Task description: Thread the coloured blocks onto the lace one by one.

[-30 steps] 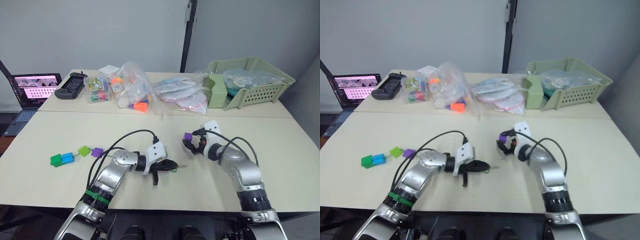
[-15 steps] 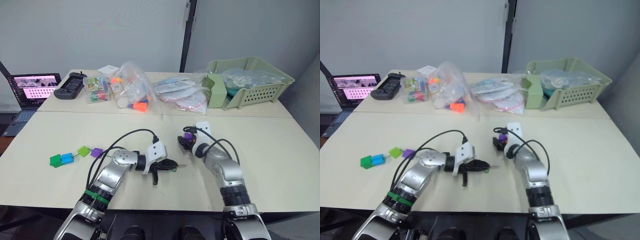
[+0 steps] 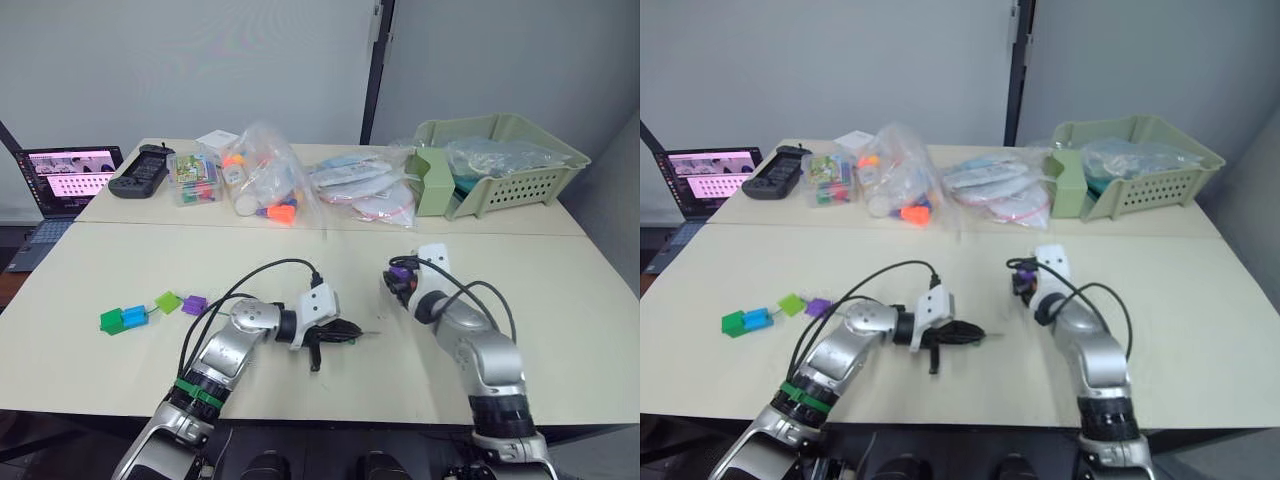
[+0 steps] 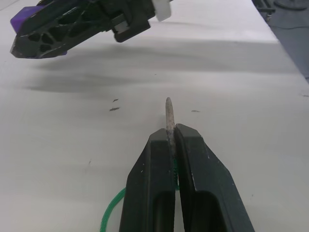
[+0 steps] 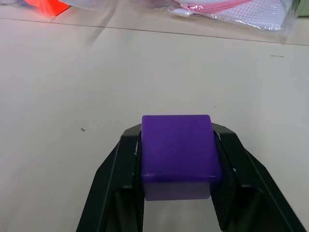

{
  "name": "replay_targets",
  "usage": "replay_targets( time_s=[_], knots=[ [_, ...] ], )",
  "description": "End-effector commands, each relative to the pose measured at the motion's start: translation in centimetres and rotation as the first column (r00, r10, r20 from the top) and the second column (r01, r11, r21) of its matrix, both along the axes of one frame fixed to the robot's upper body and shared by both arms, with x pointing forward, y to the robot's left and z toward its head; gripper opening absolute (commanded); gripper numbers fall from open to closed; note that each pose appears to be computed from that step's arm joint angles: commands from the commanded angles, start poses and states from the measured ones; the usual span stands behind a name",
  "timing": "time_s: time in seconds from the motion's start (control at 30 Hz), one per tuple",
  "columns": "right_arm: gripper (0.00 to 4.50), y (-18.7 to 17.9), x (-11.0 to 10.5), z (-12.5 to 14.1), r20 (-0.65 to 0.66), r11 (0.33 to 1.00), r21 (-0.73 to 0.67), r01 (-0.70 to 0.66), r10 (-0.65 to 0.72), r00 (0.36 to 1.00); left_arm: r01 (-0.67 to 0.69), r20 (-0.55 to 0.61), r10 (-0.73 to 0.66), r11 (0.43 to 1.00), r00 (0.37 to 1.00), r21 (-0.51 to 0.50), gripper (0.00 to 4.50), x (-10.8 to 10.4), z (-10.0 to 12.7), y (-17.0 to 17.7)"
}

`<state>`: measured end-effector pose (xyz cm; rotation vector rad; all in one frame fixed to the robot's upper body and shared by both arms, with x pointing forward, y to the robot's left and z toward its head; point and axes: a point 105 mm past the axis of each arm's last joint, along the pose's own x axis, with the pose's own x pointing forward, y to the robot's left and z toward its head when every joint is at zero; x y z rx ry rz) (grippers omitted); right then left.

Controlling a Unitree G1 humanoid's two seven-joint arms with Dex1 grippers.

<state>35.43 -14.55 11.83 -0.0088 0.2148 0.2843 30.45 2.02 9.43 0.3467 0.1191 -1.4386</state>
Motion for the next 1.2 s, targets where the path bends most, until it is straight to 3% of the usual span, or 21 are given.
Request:
replay_targets(
  time_s=[0.03, 0.33, 0.53, 0.6, 0.83, 0.97, 1.03, 1.2],
  knots=[
    [1.2, -0.5, -1.6, 1.4, 0.035, 1.0, 0.014, 0.009, -0.01, 0.999, 0.048, 0.039, -0.047, 0.998, 0.998, -0.03, 0.0, -0.2, 1.1, -0.8],
    [1.2, -1.1, -7.9, -1.0, -0.077, 0.996, 0.021, 0.091, -0.089, 0.993, 0.127, 0.027, -0.126, 0.992, 0.992, -0.024, 0.0, -0.4, 0.7, -1.9],
    [1.2, -1.4, -9.6, -1.8, -0.111, 0.991, 0.012, 0.135, -0.133, 0.985, 0.144, 0.026, -0.144, 0.989, 0.989, -0.021, 0.0, -0.4, 0.6, -2.2],
    [2.25, -1.5, -9.6, -1.8, -0.108, 0.989, 0.027, 0.147, -0.143, 0.984, 0.149, 0.025, -0.149, 0.989, 0.989, -0.022, 0.0, -0.4, 0.6, -2.3],
    [4.48, -2.1, -9.7, -0.5, -0.095, 0.995, 0.034, 0.09, -0.087, 0.992, 0.149, 0.027, -0.148, 0.989, 0.989, -0.024, 0.0, -0.3, 0.6, -2.4],
    [4.48, -3.2, -9.9, 1.6, -0.073, 0.998, 0.066, -0.013, 0.018, 0.997, 0.144, 0.03, -0.143, 0.989, 0.989, -0.029, 0.0, -0.3, 0.6, -2.4],
    [4.48, -4.0, -10.0, 3.2, -0.067, 0.987, 0.068, -0.145, 0.149, 0.986, 0.142, 0.03, -0.141, 0.989, 0.99, -0.035, 0.0, -0.3, 0.6, -2.5],
    [4.48, -4.2, -11.4, 4.9, -0.16, 0.886, -0.048, -0.462, 0.45, 0.879, 0.142, 0.03, -0.141, 0.989, 0.99, -0.043, 0.0, -0.4, 0.6, -2.7]
  ],
)
